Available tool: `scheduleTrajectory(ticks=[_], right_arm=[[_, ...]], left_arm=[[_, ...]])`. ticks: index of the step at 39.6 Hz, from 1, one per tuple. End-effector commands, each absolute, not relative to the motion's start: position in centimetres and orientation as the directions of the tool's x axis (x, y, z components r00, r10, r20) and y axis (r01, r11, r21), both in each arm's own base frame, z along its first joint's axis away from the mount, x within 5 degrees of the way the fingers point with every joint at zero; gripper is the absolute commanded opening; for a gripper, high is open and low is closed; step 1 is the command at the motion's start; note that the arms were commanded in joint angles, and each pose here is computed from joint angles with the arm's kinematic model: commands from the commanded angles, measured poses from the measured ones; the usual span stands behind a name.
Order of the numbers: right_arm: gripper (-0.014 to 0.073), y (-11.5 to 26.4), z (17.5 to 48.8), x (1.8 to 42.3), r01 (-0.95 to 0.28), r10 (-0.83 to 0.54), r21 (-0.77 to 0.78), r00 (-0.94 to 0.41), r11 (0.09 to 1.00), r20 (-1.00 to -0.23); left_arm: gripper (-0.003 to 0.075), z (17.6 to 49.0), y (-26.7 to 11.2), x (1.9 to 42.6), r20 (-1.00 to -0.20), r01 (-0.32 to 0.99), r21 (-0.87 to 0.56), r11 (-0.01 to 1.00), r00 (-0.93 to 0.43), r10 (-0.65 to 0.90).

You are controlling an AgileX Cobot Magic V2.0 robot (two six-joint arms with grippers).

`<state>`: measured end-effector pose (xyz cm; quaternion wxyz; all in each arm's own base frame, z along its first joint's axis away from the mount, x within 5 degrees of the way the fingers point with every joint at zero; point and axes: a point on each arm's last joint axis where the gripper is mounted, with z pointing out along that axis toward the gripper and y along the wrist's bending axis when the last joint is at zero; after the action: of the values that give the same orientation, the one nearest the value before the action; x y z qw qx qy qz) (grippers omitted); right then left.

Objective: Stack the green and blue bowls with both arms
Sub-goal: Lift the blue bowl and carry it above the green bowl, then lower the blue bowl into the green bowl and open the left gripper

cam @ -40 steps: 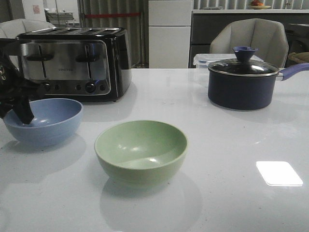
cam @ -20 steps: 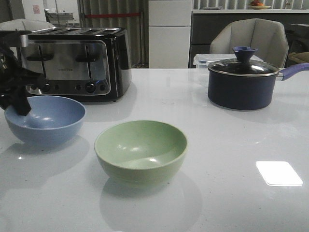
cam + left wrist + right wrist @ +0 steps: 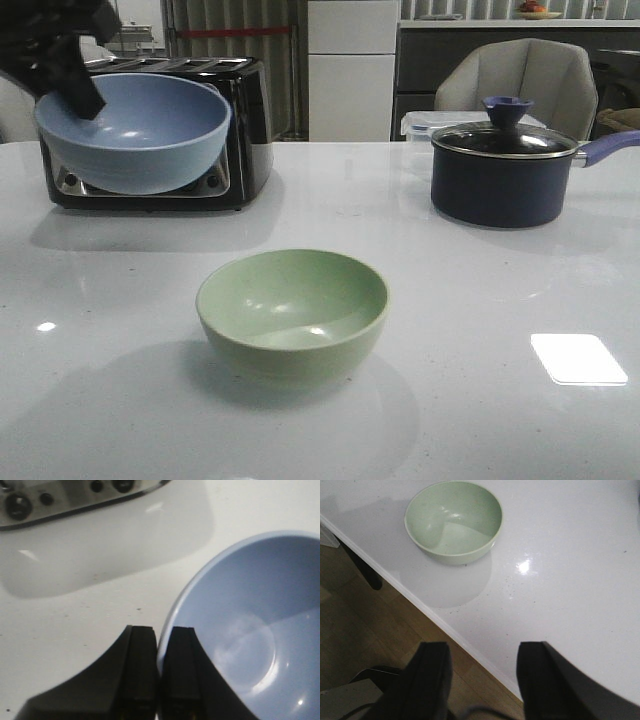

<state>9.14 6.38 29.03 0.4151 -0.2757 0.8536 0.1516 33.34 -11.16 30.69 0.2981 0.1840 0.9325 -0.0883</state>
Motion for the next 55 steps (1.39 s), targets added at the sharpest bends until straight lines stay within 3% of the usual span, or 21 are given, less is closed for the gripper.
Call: scheduleTrajectory(ticks=[1, 6, 15, 30, 55], right_arm=[[0.0427, 6.5, 30.4, 9.5, -0.594, -0.313, 0.012, -0.441, 0.804, -0.842], [0.0427, 6.5, 30.4, 9.5, -0.594, -0.313, 0.013, -0.441, 0.804, -0.841], [0.0427, 6.5, 30.3, 9.5, -0.594, -0.314, 0.013, -0.442, 0.804, -0.840], [0.0427, 6.5, 30.3, 9.5, -0.594, -0.314, 0.013, -0.442, 0.804, -0.840], [0.0427, 6.5, 30.3, 9.5, -0.595, -0.314, 0.013, -0.443, 0.804, -0.840]], left_arm=[[0.0094, 33.8, -13.1, 31.8, -0.666, 0.463, -0.102, 0.881, -0.689, 0.285], [0.0094, 33.4, -15.5, 30.8, -0.660, 0.538, -0.187, 0.822, -0.688, 0.301], [0.0094, 32.1, -17.8, 30.3, -0.657, 0.589, -0.208, 0.781, -0.675, 0.335], [0.0094, 27.3, -19.4, 32.1, -0.547, 0.558, -0.266, 0.786, -0.758, 0.354], [0.0116, 24.1, -20.0, 33.2, -0.487, 0.534, -0.279, 0.798, -0.795, 0.362]])
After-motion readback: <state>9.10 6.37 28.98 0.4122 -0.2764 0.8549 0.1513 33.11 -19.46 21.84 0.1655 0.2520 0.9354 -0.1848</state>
